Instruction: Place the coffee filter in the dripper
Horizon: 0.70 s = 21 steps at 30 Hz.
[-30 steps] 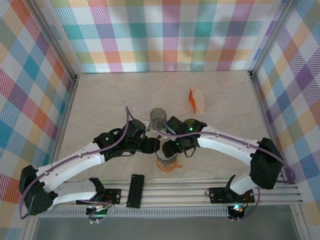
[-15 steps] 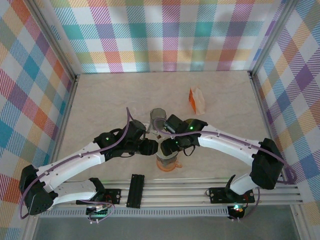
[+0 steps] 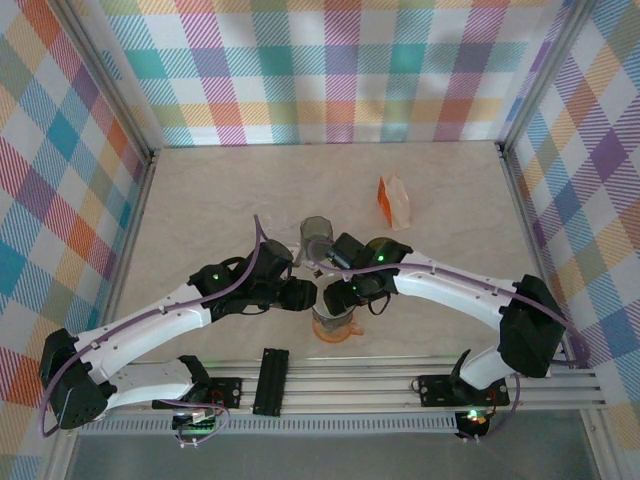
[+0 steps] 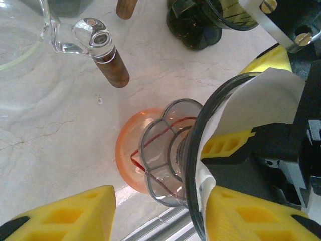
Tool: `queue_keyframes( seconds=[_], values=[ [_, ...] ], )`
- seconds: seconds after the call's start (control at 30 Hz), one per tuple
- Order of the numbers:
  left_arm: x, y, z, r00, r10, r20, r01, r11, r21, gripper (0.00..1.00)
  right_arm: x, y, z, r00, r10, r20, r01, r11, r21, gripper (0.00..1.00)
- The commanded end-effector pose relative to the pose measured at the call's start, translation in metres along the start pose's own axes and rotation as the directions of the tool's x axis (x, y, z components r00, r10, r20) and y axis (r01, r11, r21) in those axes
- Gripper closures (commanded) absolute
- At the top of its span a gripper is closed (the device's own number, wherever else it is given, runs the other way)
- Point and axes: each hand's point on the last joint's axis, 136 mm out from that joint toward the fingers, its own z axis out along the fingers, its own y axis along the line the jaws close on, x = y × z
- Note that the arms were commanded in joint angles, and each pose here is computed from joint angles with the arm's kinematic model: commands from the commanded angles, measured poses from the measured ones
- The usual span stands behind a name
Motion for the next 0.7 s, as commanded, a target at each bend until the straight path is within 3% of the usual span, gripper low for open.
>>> queue_keyframes(
  seconds=[0.0,0.3,0.67],
  values=[
    [-0.001,0.000,-0.001,1.000,0.004,-0.008,-0.004,1.000,0.002,0.50,0.005,-0.004,0.005,1.000,0.008,-0.014,-0.008,1.000,0.027,0.19],
    [-0.004,-0.002,-0.003,1.000,0.001,0.004,-0.001,1.000,0.008,0.50,-0.021,0.009,-0.049,0.986,-0.008,0.167,0.019,0.998,-0.067,0.17],
    [-0.010,-0.006,-0.008,1.000,-0.001,0.029,0.001,1.000,0.021,0.49,-0.024,-0.005,-0.111,0.929,0.002,0.370,0.030,0.996,-0.081,0.17]
  ],
)
